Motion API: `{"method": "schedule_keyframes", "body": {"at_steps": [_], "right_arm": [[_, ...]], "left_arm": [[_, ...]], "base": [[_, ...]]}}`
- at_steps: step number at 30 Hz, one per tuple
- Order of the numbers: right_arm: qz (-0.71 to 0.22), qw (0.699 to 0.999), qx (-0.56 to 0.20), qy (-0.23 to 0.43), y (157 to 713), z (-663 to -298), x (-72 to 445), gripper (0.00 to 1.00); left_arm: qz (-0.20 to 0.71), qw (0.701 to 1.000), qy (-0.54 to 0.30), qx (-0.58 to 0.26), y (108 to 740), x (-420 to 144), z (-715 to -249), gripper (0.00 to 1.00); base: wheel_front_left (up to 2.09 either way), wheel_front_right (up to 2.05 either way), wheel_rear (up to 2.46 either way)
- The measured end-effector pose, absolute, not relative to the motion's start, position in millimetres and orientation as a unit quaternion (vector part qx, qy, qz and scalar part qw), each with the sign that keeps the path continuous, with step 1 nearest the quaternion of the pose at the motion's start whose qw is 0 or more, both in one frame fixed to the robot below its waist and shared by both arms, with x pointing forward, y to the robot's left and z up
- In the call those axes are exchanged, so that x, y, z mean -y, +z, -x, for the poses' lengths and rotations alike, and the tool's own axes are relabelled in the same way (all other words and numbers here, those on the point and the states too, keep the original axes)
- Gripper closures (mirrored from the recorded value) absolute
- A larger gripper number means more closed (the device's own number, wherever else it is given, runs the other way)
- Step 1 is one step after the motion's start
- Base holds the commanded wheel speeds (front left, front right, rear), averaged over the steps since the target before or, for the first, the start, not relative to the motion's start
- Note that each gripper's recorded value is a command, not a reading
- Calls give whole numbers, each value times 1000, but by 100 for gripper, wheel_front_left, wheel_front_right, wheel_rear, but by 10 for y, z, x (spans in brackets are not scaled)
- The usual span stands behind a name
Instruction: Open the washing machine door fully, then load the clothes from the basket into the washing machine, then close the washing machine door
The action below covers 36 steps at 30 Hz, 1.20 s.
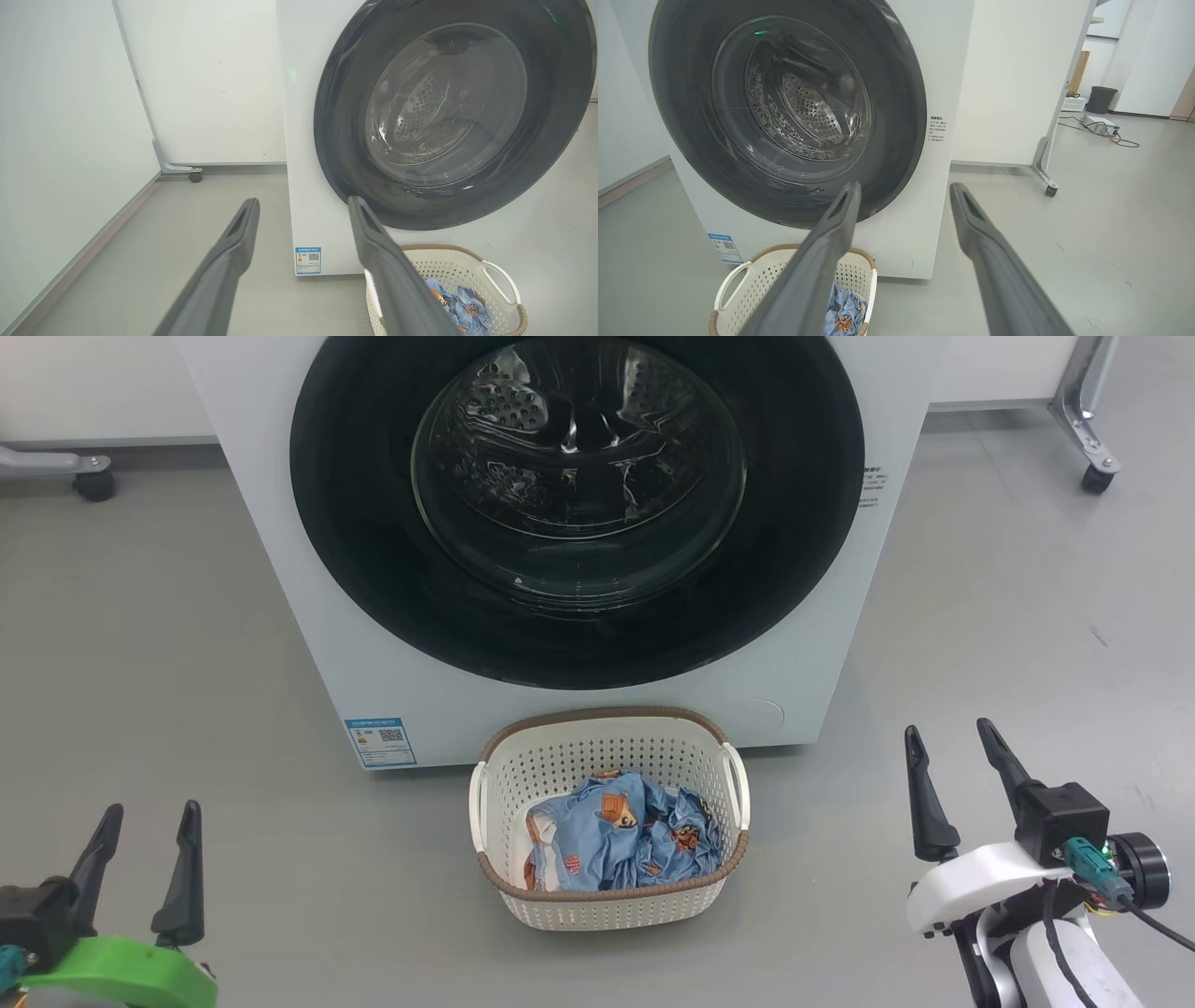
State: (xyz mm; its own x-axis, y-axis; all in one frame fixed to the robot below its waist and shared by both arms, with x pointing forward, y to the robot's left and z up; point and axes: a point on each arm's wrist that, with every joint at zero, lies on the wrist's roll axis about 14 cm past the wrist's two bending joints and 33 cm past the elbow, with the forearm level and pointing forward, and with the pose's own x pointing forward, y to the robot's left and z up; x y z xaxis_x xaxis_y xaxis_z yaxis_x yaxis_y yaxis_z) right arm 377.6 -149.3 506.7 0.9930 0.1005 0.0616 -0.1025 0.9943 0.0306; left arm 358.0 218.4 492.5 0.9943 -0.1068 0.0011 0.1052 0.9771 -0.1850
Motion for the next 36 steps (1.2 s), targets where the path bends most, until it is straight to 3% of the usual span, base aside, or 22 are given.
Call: {"method": "schedule_keyframes", "body": {"at_steps": [19, 36], "right_arm": [[-21, 998, 28, 53, 5052, -3807, 1469, 0], [-24, 998, 27, 52, 5036, -3838, 1440, 0]], "left_arm": [[85, 996, -42, -3, 4931, -2271, -3597, 0], [84, 996, -38, -3, 4925, -2296, -3592, 0]], "base": [[9, 9, -18], [49, 49, -98]]}}
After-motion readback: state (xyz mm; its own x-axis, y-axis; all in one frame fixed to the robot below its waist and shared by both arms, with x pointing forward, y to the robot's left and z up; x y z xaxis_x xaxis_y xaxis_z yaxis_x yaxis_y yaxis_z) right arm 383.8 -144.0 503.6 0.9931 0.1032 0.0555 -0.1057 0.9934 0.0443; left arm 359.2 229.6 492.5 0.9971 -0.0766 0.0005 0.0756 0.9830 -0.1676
